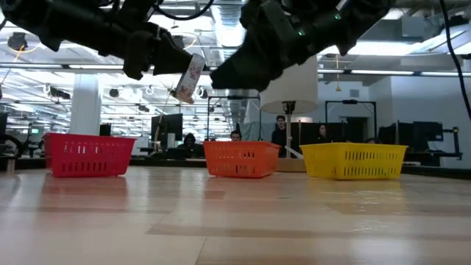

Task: Pick & Place Office items
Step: Put the white wrist watch into the yellow bin

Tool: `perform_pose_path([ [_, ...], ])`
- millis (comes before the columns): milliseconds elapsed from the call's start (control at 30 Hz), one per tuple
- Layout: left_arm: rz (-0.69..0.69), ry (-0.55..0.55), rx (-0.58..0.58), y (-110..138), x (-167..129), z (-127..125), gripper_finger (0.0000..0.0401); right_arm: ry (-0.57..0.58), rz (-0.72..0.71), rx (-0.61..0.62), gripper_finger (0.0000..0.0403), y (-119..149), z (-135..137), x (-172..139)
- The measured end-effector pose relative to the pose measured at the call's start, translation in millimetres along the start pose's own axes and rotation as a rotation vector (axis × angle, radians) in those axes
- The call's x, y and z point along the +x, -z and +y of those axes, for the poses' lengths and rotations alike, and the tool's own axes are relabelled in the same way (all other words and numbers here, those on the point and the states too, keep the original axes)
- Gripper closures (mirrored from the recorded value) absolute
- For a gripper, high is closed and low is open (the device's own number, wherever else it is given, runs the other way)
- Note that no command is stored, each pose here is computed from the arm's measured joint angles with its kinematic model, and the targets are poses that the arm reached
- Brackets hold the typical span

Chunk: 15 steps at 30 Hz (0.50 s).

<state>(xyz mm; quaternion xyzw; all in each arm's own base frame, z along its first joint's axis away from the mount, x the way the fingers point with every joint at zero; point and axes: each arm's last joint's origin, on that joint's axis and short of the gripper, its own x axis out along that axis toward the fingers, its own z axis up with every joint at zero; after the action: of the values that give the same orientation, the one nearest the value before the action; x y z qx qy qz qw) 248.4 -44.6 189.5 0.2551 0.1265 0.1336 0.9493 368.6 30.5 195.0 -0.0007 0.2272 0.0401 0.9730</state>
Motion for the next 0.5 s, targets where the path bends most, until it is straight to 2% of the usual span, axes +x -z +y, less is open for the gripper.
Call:
perform_pose_path([
  [200, -0.018, -0.008, -0.012, -2.1, -0.3, 0.6, 0.0394, 0.007, -0.136, 0.065, 0.0212, -15.8, -5.0, -0.7],
  [500, -0.049, -0.023, -0.034, -5.5, -0.5, 2.2, 0.0386, -0.001, -0.18, 0.175, 0.0217, -19.8, -6.8, -1.2],
])
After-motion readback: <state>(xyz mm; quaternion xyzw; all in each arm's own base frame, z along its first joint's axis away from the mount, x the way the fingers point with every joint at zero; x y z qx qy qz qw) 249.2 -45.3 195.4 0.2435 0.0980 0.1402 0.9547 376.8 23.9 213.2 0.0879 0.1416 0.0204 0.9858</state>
